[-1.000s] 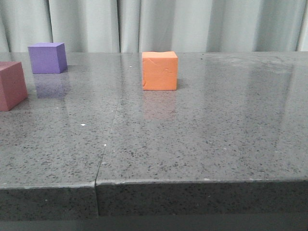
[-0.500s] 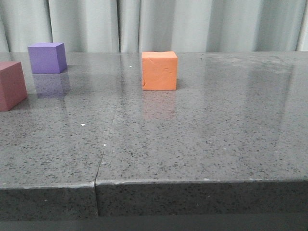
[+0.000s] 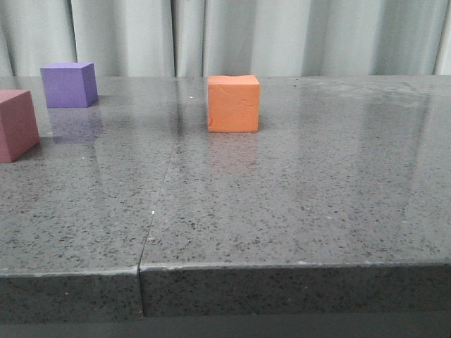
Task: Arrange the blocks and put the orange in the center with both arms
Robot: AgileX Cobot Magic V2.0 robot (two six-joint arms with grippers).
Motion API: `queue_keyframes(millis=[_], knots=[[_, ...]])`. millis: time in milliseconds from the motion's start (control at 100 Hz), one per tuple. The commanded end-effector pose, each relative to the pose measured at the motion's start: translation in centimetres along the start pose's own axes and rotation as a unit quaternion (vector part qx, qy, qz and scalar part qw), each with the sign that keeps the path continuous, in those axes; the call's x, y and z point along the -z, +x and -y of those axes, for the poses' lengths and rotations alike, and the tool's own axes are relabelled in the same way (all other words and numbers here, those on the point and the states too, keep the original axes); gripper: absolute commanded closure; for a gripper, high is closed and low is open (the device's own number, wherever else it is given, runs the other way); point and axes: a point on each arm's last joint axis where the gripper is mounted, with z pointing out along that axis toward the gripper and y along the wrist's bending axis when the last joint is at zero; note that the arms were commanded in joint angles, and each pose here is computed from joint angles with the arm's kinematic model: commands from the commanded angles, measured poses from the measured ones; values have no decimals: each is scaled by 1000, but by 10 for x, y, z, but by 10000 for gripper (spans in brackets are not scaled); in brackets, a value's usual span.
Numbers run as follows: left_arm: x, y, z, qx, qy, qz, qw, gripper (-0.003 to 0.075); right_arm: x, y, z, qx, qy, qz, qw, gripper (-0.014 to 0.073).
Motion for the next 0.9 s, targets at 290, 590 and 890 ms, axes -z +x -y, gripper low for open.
queue_keyframes(millis=[290,590,890], knots=[[-24,-27,20,-78,10,21,997,83,3,-13,-4,9,-13,42,999,665],[-55,-18,22,-89,28,4,996,83,3,-13,-4,9,-13,42,999,665],[-78,-7,18,-96,27,-4,995,83,3,-13,-4,9,-13,42,999,665]])
